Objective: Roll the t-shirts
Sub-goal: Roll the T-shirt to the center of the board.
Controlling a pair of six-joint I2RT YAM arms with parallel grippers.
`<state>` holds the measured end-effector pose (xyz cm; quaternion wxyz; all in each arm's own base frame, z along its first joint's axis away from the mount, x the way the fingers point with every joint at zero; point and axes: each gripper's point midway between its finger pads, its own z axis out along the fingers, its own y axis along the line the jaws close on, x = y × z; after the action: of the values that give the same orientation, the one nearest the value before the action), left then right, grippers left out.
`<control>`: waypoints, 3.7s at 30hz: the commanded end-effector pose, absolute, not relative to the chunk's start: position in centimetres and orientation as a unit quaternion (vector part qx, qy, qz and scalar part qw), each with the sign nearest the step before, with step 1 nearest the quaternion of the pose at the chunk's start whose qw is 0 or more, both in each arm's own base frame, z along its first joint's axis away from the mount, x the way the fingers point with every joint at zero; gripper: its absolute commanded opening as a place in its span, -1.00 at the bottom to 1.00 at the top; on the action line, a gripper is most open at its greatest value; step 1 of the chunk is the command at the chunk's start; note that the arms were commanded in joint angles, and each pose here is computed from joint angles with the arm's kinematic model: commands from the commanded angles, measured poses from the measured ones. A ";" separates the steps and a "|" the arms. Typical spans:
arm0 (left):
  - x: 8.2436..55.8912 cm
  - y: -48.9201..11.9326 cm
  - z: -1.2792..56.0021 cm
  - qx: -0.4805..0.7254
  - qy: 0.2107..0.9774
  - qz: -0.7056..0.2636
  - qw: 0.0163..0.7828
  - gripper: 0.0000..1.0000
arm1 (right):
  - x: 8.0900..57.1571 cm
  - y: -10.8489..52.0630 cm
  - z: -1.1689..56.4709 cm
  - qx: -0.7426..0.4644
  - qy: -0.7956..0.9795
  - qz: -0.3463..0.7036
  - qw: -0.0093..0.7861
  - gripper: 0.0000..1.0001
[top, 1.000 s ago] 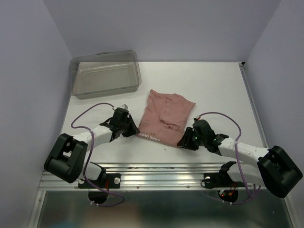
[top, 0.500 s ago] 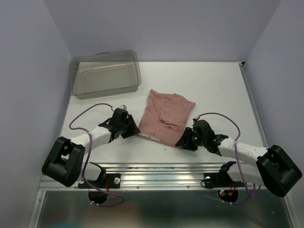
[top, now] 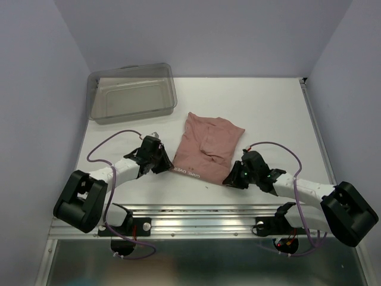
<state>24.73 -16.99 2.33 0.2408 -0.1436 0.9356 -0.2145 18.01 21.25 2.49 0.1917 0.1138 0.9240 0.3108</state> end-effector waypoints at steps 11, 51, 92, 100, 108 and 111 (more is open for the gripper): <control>23.7 -18.5 3.3 -0.118 0.937 -0.251 0.212 -1.00 | 18.8 20.6 3.0 0.115 0.925 0.294 0.214 -0.99; 26.4 -16.8 6.1 -0.150 0.933 -0.207 0.255 -1.00 | 19.8 20.5 7.2 -0.005 0.941 0.243 0.236 -0.21; 30.8 -2.5 16.1 -0.277 0.873 -0.104 0.388 0.23 | 22.8 35.0 7.6 -0.494 0.767 -0.060 0.406 0.54; 30.9 -2.7 15.8 -0.274 0.874 -0.109 0.386 0.23 | 23.2 34.2 4.5 -0.493 0.769 -0.094 0.396 0.61; 30.8 -2.7 15.7 -0.273 0.875 -0.109 0.386 0.22 | 23.6 33.6 2.5 -0.483 0.771 -0.118 0.398 0.60; 30.7 -2.7 15.6 -0.273 0.875 -0.108 0.386 0.22 | 23.9 33.4 2.4 -0.470 0.778 -0.109 0.403 0.40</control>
<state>30.83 -2.95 15.14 0.3704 -0.2808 0.8789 -0.1074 23.81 34.35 4.52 0.4105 -0.4792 0.7688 -0.1037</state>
